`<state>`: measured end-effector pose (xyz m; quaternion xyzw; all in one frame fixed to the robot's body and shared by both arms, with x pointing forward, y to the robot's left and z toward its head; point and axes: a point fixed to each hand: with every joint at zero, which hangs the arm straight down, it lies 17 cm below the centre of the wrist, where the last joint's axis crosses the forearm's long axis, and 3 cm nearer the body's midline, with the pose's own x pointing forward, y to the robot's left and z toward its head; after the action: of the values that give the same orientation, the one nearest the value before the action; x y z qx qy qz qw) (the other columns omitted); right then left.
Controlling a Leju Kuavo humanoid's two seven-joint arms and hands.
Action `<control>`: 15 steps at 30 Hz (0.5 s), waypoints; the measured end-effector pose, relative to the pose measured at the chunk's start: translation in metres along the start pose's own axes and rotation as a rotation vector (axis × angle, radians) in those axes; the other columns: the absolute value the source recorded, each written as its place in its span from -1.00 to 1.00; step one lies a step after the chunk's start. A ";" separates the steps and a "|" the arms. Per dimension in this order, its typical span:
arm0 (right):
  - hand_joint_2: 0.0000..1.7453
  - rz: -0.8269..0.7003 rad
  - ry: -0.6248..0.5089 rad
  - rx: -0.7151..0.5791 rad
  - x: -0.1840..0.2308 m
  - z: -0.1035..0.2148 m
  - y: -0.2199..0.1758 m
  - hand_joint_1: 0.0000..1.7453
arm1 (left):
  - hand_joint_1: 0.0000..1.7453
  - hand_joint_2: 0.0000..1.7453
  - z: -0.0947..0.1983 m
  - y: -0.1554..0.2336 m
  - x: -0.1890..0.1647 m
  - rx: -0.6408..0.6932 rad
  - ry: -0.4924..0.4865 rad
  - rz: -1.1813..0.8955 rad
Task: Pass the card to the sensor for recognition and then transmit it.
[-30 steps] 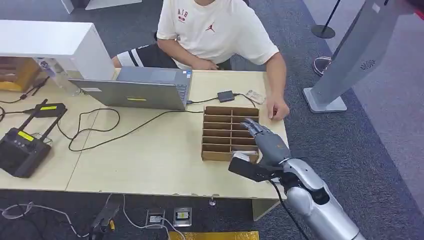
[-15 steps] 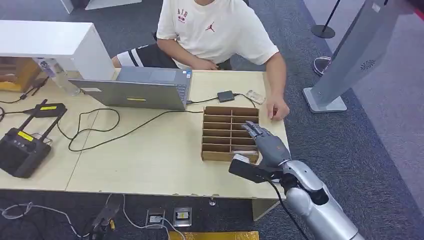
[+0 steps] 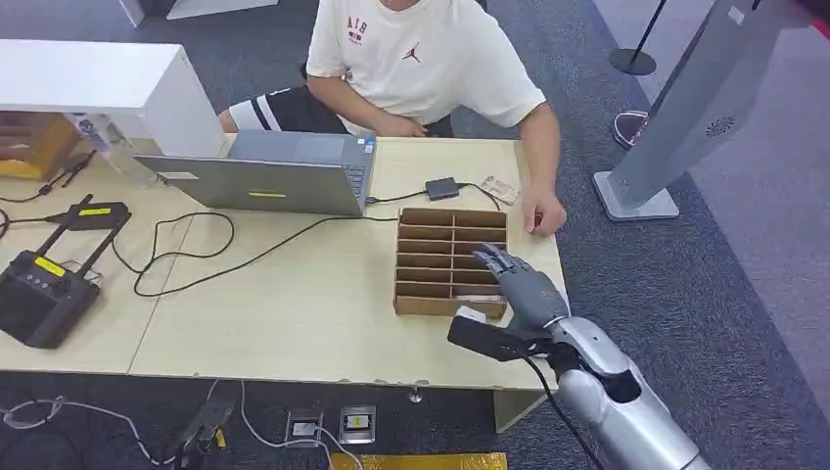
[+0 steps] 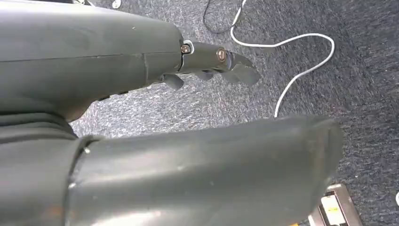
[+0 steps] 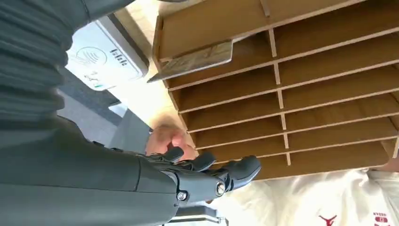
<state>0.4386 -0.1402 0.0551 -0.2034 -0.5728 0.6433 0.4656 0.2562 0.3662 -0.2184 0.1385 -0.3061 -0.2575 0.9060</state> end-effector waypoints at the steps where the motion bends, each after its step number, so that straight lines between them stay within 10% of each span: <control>1: 1.00 0.000 0.001 0.002 -0.001 0.000 0.001 -1.00 | -1.00 -1.00 0.000 0.000 0.000 -0.001 0.000 0.000; 15: 1.00 0.004 0.019 0.031 -0.004 0.000 0.008 -1.00 | -1.00 -1.00 0.000 0.001 0.001 0.002 0.002 0.000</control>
<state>0.4372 -0.1434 0.0462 -0.2036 -0.5577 0.6511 0.4728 0.2571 0.3666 -0.2181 0.1395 -0.3053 -0.2571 0.9062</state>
